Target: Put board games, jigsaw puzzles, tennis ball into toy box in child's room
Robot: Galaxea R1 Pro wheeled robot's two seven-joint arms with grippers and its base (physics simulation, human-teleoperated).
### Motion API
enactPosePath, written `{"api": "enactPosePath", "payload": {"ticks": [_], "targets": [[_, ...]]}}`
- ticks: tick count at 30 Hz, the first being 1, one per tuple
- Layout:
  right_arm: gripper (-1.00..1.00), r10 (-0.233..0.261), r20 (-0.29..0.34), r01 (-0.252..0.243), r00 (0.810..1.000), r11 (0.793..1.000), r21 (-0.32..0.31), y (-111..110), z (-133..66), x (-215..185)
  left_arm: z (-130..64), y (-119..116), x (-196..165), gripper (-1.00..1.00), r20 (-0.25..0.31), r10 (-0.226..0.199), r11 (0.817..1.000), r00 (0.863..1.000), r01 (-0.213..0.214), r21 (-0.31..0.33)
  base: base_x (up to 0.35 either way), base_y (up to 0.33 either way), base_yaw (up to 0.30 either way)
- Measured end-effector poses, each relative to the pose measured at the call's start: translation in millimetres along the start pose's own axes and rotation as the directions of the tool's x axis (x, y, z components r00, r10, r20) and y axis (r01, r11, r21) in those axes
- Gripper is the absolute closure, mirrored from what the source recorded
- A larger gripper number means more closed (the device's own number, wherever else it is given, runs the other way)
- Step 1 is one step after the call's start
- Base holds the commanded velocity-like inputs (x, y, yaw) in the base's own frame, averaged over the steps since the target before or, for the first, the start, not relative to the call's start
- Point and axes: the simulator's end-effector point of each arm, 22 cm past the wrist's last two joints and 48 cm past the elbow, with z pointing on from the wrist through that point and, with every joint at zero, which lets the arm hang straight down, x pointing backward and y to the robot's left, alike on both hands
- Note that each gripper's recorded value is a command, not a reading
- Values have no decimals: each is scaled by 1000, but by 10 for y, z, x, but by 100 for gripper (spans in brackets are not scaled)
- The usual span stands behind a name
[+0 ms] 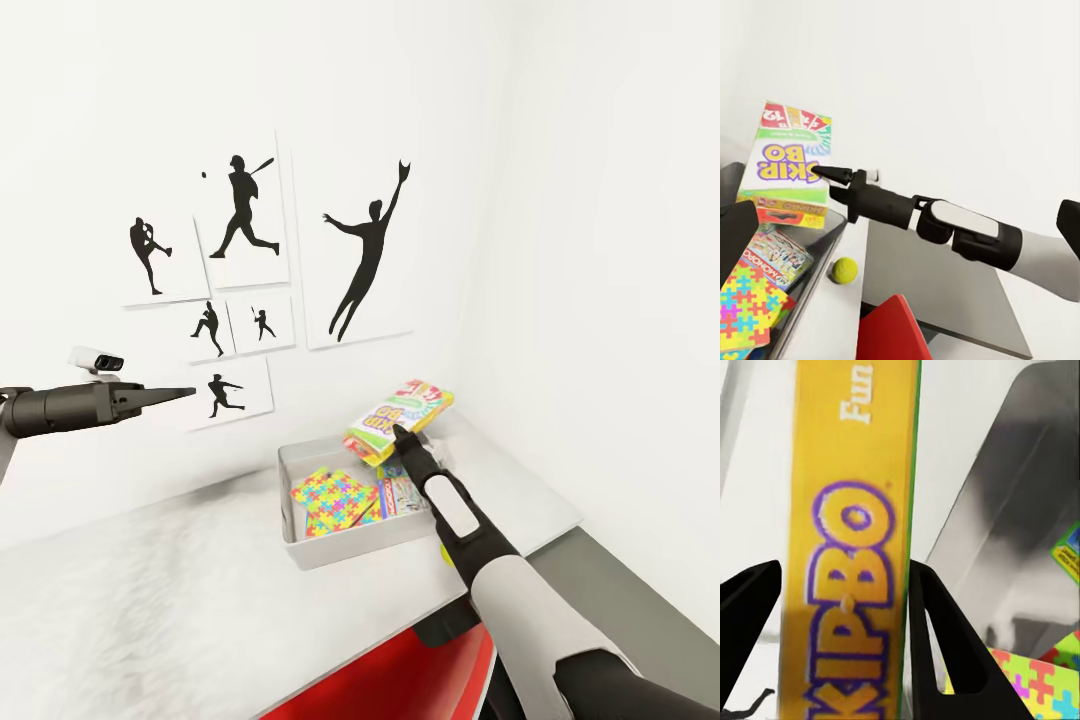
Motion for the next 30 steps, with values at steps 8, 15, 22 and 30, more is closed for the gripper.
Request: {"api": "enactPosePath", "payload": {"ticks": [8,15,22,30], "targets": [[100,68,-7,-68,998,996,49,-109,-5,37,0,0,0,-100,0,0,1000,1000,0,0,0,0,0],[100,60,-18,-56,998,983,174,-368,-40,98,-1,3,1,-100,0,-1,1000,1000,1,0,0,0,0],[100,40,-40,-31,998,981,193,-380,-54,175,-3,9,4,-100,1,-4,1000,1000,4,0,0,0,0],[100,82,-107,-62,991,981,183,-321,-62,369,-3,10,3,-100,1,-4,1000,1000,4,0,0,0,0]]}}
